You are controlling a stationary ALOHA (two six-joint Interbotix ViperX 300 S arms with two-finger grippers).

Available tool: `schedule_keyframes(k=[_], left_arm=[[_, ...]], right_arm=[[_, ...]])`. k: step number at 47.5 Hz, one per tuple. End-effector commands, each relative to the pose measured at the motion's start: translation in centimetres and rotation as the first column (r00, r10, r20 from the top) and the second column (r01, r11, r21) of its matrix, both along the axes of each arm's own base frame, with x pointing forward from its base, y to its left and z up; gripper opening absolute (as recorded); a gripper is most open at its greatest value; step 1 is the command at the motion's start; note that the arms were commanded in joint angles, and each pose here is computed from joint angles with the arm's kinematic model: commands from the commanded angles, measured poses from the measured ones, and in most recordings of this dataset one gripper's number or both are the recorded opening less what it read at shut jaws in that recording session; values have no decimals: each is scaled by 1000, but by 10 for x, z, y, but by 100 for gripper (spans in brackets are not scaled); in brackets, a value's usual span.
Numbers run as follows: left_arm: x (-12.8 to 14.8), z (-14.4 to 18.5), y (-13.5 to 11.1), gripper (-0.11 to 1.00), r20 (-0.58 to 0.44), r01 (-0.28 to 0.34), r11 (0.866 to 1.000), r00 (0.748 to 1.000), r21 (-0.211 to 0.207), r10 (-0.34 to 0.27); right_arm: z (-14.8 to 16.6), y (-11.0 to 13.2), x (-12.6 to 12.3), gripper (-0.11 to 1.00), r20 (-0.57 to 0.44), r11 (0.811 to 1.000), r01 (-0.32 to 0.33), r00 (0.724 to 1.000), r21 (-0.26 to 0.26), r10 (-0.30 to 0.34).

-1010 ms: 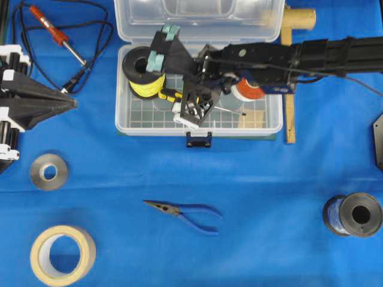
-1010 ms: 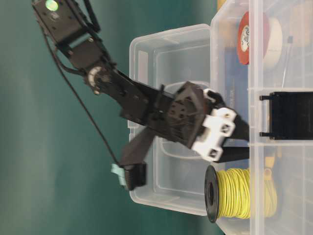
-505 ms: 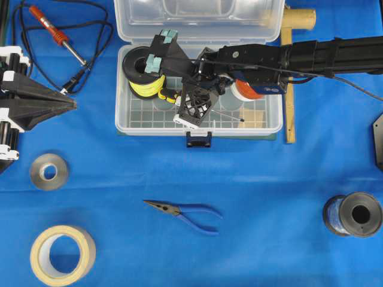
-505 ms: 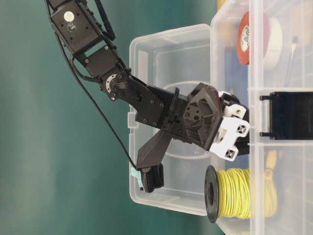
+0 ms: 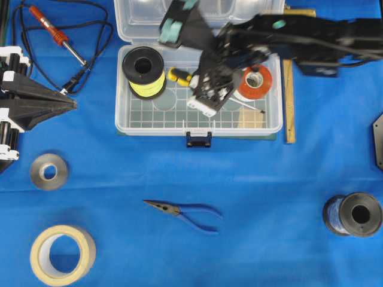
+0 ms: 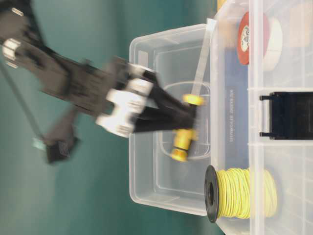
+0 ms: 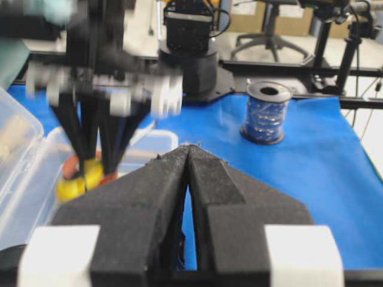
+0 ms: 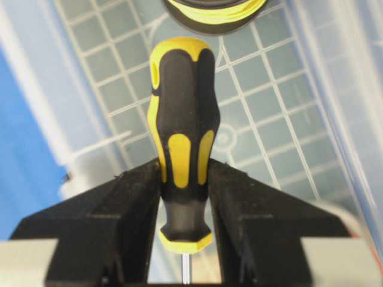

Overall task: Pick the screwdriver from the toolbox among several items.
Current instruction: 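Lift the screwdriver out of the toolbox toward the table front, then lower the screwdriver onto the table above the blue pliers and release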

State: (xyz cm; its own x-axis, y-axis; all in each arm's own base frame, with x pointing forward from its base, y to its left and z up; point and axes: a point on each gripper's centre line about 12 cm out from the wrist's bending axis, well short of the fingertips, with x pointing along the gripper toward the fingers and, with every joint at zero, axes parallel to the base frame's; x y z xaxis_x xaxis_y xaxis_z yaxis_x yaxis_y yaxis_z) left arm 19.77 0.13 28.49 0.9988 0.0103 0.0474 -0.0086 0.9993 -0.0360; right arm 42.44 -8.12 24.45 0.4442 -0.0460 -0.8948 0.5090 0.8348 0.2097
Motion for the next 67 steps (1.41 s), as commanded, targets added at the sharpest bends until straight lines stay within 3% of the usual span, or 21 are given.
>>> schedule_keyframes(k=[1, 7, 13, 20, 27, 38, 45, 55, 67], left_arm=[[1, 4, 0, 0, 11, -1, 1000, 1000, -1, 1], [1, 4, 0, 0, 12, -2, 1000, 1000, -1, 2], [1, 4, 0, 0, 11, -1, 1000, 1000, -1, 1], [1, 4, 0, 0, 12, -1, 1000, 1000, -1, 1], [1, 4, 0, 0, 14, -1, 1000, 1000, 0, 1], [1, 4, 0, 0, 14, -1, 1000, 1000, 0, 1], [1, 3, 0, 0, 9, -1, 1000, 1000, 0, 1], [1, 2, 0, 0, 8, -2, 1000, 1000, 0, 2], [1, 1, 0, 0, 3, 0, 1000, 1000, -1, 0]], right_arm=[[47, 23, -10, 25, 84, 1000, -26, 996, -2, 26], [59, 58, -13, 25, 110, 998, -62, 992, 10, 60], [52, 99, -5, 25, 122, 995, -104, 987, -2, 104], [28, 139, 12, 25, 131, 993, -118, 984, -23, 120], [-8, 163, 31, 25, 84, 991, -123, 988, -51, 127], [-73, 171, 54, 25, -22, 989, -137, 990, -63, 136], [-96, 171, 63, 25, -20, 989, -139, 990, -58, 138], [-113, 168, 66, 25, -22, 989, -137, 990, -51, 136], [-107, 162, 63, 29, -33, 991, -122, 992, -53, 120]])
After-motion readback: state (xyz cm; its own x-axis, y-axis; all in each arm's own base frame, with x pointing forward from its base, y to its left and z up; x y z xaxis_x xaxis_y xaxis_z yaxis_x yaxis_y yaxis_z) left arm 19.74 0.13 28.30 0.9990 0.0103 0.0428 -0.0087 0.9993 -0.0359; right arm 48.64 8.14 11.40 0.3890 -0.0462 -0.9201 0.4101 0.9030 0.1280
